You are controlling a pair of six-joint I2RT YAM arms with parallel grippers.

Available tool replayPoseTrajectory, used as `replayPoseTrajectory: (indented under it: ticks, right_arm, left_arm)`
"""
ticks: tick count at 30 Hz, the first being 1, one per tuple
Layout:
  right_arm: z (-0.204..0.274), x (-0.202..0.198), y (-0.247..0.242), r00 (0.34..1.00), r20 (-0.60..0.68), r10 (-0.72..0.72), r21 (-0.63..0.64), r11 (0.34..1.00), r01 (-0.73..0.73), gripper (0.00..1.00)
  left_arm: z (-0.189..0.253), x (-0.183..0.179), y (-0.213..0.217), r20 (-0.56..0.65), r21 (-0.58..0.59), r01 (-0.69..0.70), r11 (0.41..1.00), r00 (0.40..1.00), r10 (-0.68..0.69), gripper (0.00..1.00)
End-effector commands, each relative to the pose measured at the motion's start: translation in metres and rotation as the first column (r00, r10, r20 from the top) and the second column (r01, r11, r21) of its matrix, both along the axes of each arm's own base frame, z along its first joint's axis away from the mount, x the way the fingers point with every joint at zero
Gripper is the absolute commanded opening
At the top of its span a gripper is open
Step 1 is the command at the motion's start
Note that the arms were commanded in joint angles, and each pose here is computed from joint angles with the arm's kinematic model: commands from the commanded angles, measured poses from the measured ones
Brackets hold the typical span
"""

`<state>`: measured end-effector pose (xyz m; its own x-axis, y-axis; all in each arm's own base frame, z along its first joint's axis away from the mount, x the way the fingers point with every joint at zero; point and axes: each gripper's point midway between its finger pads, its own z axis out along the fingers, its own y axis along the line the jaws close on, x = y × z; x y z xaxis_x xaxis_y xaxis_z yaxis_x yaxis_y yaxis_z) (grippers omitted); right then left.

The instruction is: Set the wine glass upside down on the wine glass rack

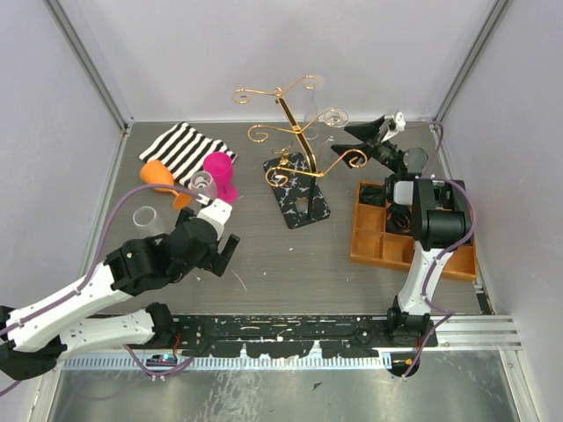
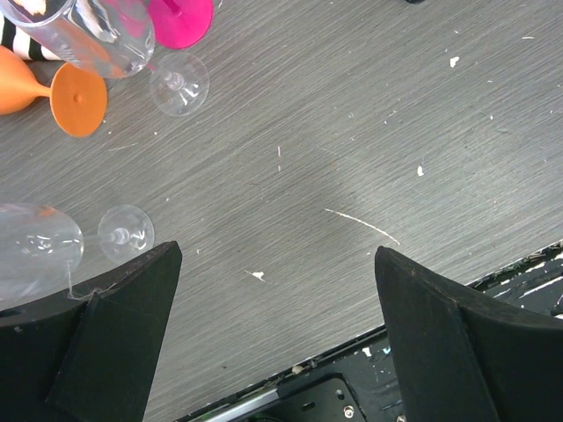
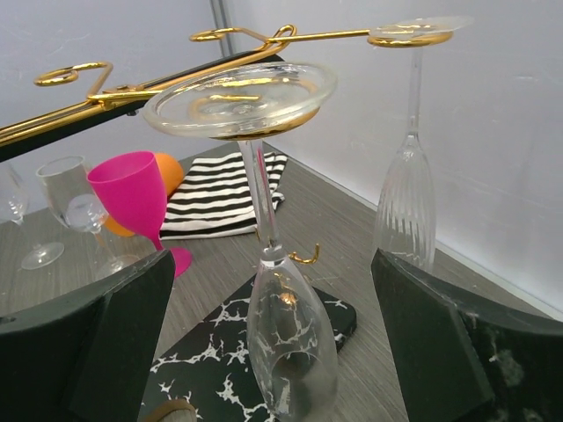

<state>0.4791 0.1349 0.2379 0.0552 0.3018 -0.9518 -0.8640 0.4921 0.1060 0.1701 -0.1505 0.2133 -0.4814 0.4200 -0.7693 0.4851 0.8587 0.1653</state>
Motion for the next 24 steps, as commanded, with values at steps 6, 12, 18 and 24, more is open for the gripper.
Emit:
replayPoseTrajectory:
  ticks: [6,12,18,24]
  right_arm:
    - [0.047,-0.010,-0.048,0.980,0.122,-0.155,0.034,0.988,0.152,1.00]
    - [0.051,-0.013,-0.105,0.918,0.034,-0.396,0.155,0.909,0.387,1.00]
    - [0.074,-0.026,-0.155,0.756,-0.091,-0.649,0.204,0.730,0.652,1.00]
    - [0.087,-0.045,-0.212,0.451,-0.325,-0.831,0.145,0.428,0.892,1.00]
  left_arm:
    - [0.005,0.003,0.003,0.022,-0.025,-0.027,0.999,0.999,0.028,0.98]
    - [0.010,0.004,0.005,0.042,-0.046,-0.036,0.998,0.998,0.038,0.98]
    - [0.015,0.005,0.006,0.052,-0.056,-0.049,0.997,0.997,0.052,0.98]
    - [0.031,0.009,0.015,0.088,-0.092,-0.105,0.990,0.990,0.113,0.98]
